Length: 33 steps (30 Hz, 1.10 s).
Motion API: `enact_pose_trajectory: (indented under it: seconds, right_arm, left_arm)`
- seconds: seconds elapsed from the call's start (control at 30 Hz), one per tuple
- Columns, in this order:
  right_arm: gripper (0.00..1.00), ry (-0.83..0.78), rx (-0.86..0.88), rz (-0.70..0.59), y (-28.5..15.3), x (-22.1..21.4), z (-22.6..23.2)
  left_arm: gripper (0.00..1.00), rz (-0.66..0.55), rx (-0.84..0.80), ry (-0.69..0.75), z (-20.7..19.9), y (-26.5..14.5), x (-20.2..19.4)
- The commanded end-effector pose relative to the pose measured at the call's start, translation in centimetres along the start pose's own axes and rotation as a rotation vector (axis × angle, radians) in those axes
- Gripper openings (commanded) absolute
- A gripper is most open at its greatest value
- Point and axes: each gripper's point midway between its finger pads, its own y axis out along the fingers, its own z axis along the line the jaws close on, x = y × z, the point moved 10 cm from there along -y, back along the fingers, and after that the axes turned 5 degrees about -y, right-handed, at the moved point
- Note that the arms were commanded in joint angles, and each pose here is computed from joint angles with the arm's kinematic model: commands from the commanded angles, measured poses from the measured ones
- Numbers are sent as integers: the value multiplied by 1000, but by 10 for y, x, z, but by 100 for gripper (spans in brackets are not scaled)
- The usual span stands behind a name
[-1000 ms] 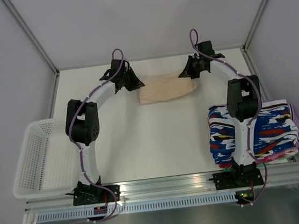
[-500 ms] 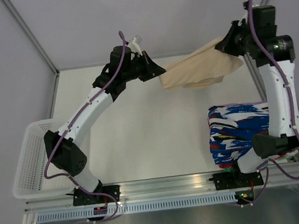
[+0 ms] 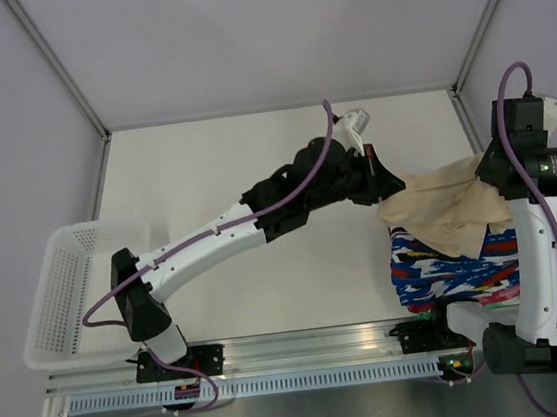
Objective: Fold and stack the trousers
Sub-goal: Neatly place the folded trousers to the corner
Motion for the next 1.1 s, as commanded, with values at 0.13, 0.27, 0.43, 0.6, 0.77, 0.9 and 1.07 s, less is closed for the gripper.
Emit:
enact_pose_trajectory:
  seconds: [0.13,0.27,0.43,0.6,0.77,0.9,1.07]
  right_arm:
    - [0,-89,-302,-24,66,-8,-4]
    - [0,-182,-410,41,102,-24,-2]
    - [0,-153,-572,73,116,-39,-33]
    - [0,-48,-560,-82,70,15,-56]
    - [0,-26,-517,-199,41,36,-59]
    - [0,-83,-379,-95,64,12,-48]
    - [0,-91,-297,-72,73,-12,-44]
  left_arm:
    - [2,-72,110,43,23,23,-39]
    - [2,-13,106,35,35,15,-56]
    - [2,127,144,-59,37,5,-78]
    - [2,124,-46,-23,-21,-19,-58]
    - [2,65,-113,24,-43,-30,-41]
    - [2,95,-31,31,-19,-8,-60]
    - [2,119,-13,43,-5,19,-70]
